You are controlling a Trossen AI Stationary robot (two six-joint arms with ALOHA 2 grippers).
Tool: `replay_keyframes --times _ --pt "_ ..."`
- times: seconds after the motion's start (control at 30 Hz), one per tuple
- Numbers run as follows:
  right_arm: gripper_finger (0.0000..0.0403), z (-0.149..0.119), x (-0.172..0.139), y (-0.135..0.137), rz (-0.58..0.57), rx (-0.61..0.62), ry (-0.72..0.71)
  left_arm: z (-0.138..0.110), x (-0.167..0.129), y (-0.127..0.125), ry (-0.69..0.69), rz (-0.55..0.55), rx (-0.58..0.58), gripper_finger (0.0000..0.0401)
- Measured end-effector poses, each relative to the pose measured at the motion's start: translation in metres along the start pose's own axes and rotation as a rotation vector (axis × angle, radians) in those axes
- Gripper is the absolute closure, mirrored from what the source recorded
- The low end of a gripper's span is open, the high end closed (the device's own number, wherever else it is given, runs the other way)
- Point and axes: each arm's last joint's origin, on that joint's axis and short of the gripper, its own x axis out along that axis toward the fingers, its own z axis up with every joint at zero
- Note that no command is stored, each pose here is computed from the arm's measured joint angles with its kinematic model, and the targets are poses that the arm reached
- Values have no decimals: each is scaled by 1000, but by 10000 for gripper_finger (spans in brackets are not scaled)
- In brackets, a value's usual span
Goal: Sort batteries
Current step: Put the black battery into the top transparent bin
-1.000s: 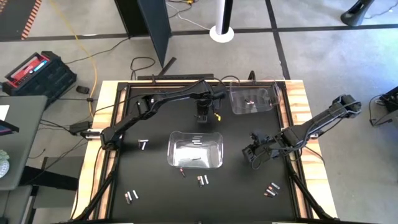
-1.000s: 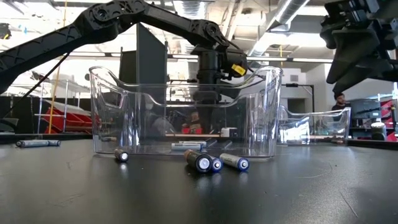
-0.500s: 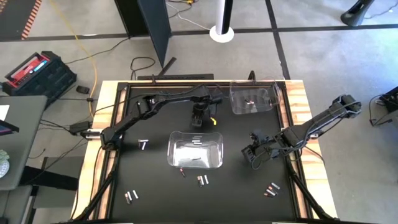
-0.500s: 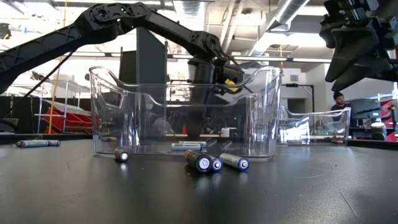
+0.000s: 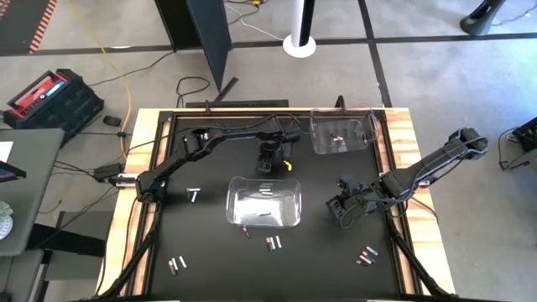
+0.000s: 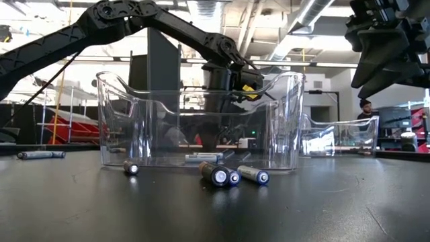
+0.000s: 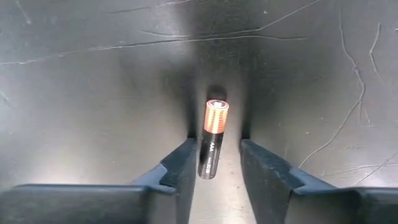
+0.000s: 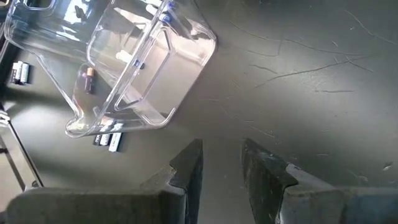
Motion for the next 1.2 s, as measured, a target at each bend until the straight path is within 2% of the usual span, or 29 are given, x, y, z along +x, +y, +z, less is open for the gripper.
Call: replay_keyframes --times 0.2,0.3,0.53,0.7,1.2 --pt "275 0 0 0 0 1 0 1 1 0 -5 6 -6 364" --pt "275 1 0 0 -3 6 -3 1 -1 1 -9 9 -29 381" --pt "275 5 2 -1 -12 11 -13 4 -8 5 -32 21 -40 363" --pt "275 5 2 -1 -12 10 -13 7 -18 8 -59 32 -59 368" --pt "275 5 2 -1 -12 38 -13 3 -84 15 -273 79 -133 366"
